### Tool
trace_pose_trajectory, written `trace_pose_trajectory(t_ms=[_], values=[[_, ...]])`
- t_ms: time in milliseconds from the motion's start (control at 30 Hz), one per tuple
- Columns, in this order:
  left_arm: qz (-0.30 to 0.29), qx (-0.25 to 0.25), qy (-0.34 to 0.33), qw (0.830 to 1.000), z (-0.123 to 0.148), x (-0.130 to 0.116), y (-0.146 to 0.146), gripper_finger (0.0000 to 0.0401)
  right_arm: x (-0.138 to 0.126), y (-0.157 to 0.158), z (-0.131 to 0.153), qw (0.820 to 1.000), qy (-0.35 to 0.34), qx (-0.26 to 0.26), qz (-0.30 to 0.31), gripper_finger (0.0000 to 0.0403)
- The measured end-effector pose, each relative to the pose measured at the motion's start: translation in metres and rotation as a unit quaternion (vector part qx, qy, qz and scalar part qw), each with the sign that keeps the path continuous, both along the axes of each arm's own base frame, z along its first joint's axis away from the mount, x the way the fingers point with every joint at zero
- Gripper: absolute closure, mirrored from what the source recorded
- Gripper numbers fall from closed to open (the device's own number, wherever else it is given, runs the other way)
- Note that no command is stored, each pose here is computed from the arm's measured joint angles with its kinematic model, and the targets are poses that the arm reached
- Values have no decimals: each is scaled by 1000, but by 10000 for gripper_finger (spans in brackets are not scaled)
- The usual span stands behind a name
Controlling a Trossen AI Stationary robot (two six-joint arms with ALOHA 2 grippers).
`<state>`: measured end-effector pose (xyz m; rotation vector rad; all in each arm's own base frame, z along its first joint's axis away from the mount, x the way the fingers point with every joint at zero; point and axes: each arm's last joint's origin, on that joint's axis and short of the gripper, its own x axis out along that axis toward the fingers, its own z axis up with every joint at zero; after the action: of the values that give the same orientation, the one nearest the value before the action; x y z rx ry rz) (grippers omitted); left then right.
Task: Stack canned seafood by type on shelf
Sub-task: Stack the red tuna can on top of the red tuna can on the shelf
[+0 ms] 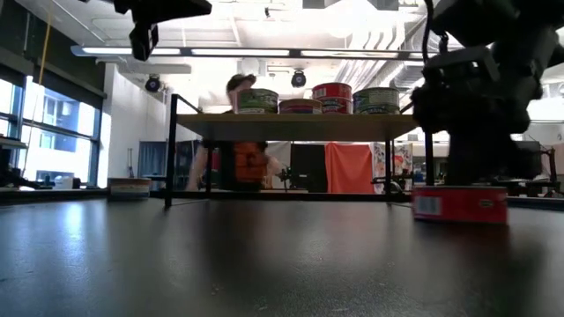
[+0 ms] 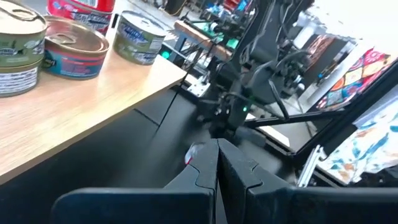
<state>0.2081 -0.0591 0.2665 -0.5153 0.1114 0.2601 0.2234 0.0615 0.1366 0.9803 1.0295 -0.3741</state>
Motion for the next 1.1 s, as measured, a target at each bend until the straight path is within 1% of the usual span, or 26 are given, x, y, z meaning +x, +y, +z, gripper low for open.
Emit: trace_pose_trajectory(t_ms=[133,233,333,400,567,633,733,833,900,1000,1100], values=[[-3,-5,-19,1000,4,0,-1,401,14,4,-6,999,-45,-5,25,403],[-14,12,-29,999,5,3,-5,401,27,7,-6,996,-58,-26,61,403],[-55,40,-35,997,1,11,-15,401,46,12,-5,990,-68,-58,108,403],[-78,50,-25,995,-5,19,-23,401,63,15,-3,984,-77,-79,138,403],[-102,68,33,992,-19,46,-45,401,115,27,-2,961,-111,-130,216,403],[-124,73,58,988,-23,54,-53,401,139,34,0,948,-131,-153,248,403],[-149,79,92,981,-22,59,-59,401,169,42,9,924,-159,-185,294,403],[-154,93,133,975,-13,52,-58,401,188,50,36,900,-188,-224,324,403],[-150,103,155,971,-5,41,-54,401,192,50,57,894,-187,-248,323,403],[-137,124,184,965,5,20,-45,401,191,48,71,897,-143,-261,327,403],[-138,153,204,957,8,2,-39,401,190,49,74,915,-120,-240,302,403]])
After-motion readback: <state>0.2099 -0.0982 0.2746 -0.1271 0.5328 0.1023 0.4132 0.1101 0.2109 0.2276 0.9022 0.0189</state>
